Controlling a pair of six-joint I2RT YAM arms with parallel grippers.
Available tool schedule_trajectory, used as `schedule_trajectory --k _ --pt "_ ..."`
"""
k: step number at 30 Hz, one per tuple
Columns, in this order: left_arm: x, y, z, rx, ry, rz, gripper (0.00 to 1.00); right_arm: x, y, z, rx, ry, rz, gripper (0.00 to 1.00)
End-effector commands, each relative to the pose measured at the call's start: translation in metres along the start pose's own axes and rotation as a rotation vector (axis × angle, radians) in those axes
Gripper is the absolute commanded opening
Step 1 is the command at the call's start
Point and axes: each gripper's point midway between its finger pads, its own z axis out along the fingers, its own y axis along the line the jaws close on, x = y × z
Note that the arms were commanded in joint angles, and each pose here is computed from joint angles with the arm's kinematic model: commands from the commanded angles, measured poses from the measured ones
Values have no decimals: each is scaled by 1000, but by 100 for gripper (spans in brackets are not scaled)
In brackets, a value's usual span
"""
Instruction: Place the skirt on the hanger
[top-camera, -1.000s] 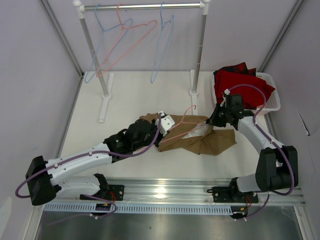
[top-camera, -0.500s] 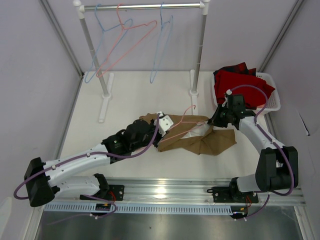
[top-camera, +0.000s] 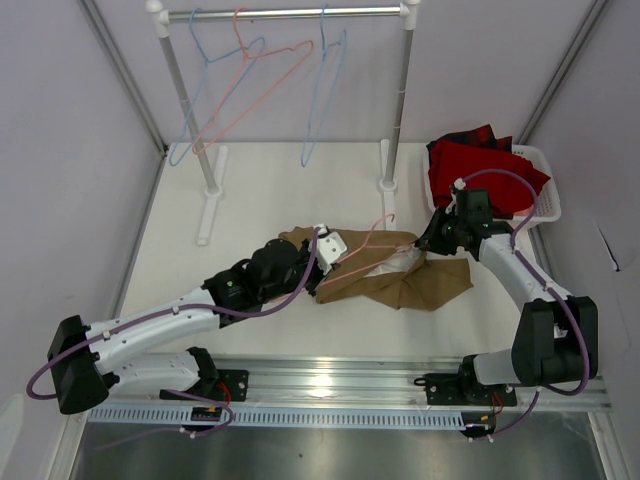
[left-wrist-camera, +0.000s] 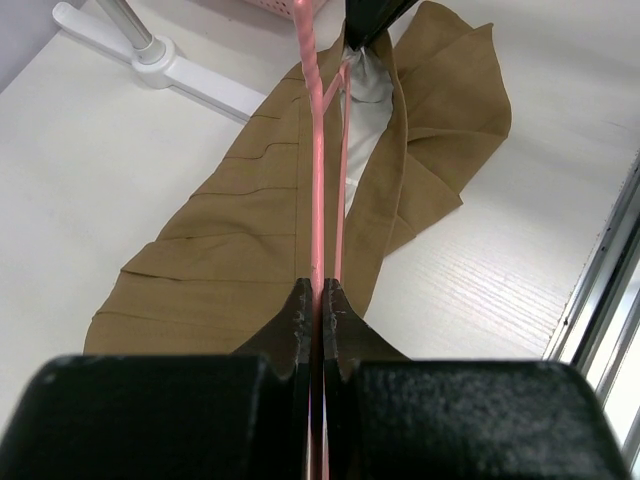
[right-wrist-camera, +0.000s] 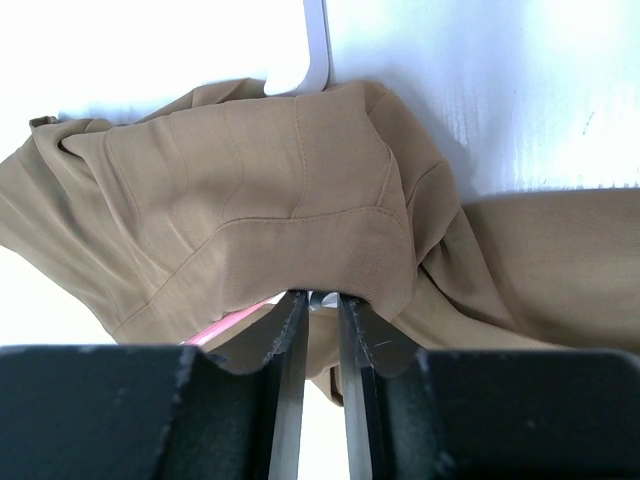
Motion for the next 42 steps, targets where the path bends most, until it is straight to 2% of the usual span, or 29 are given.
schedule_trajectory --k 1,25,27,37,42 --pt "-19 -2 0 11 -73 7 0 -21 8 -15 -5 -74 -31 24" --pt "-24 -8 6 44 -81 -12 0 -20 14 -4 -18 -65 -48 24" --pt "-32 -7 8 40 -109 -15 0 -20 14 -5 -17 -68 -47 24" --pt "-38 -13 7 71 -135 -18 0 -23 17 -7 -20 -74 -53 26" --pt "-37 -14 8 74 -136 -22 0 -25 18 -10 -21 -87 -54 31"
